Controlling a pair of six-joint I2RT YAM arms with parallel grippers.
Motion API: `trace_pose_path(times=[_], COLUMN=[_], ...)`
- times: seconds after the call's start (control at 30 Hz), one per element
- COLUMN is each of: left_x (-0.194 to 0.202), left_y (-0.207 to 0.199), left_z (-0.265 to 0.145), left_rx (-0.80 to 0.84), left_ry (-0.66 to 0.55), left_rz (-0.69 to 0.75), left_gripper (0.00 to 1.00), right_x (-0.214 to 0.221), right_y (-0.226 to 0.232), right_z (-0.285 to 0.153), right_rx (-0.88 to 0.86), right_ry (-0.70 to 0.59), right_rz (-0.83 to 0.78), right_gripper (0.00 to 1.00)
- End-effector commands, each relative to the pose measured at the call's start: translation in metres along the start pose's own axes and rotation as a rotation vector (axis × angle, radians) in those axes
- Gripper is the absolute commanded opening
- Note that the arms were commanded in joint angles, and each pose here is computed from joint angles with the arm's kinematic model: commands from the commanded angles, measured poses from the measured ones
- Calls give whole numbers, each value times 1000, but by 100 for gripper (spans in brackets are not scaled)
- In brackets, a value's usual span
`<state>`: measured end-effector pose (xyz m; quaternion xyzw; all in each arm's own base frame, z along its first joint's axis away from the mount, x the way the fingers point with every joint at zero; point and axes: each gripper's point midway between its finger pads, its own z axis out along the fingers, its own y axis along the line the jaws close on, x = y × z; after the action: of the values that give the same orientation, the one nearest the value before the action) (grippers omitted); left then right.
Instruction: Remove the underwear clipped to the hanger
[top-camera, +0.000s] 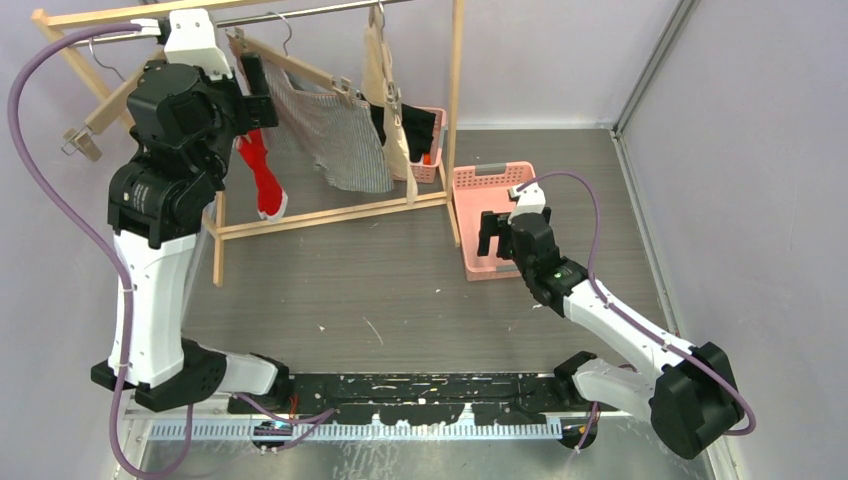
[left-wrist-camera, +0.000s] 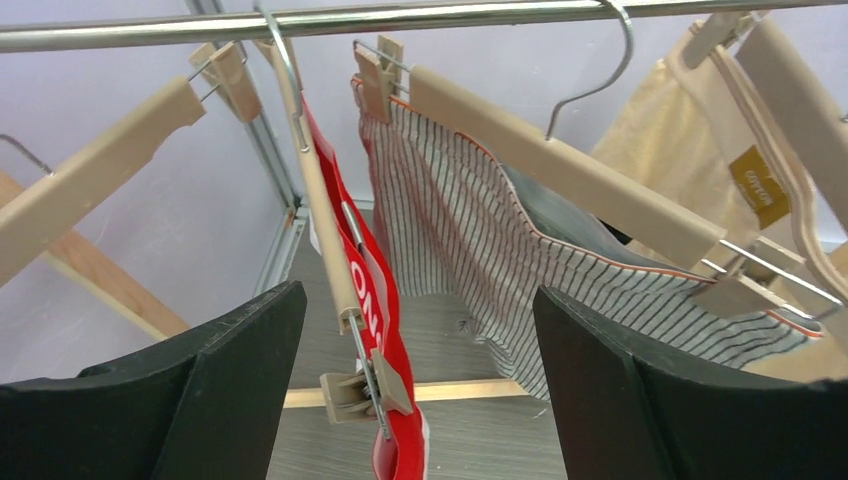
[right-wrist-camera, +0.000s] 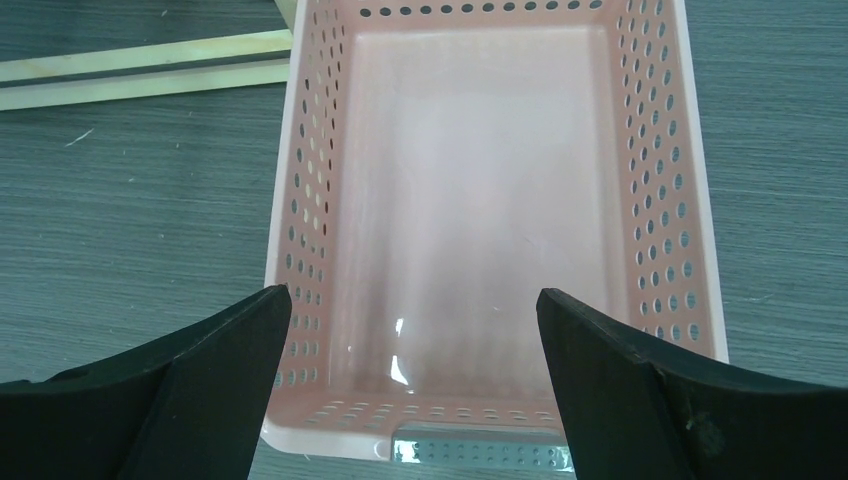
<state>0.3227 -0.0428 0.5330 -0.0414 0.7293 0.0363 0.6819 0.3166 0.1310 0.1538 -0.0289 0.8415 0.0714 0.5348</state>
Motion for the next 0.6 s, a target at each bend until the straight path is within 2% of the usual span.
trace_pose_path(times=[0.0,0.27,0.57], left_x=[-8,8,18], left_y=[15,28,44], left_z=[-1,15,34], left_rx=[-67,-146,-170], left_ry=[-42,11,33], left_rz=[-27,-33,-101], left_gripper=[87,81,71], right_x=[-17,-14,-6], right_y=[11,17,19], right_z=[-1,-1,0], right_rx=[-42,-75,-83], right_ry=[-48,-38,-12], right_rz=[31,36,34], right_gripper=[100,100,100])
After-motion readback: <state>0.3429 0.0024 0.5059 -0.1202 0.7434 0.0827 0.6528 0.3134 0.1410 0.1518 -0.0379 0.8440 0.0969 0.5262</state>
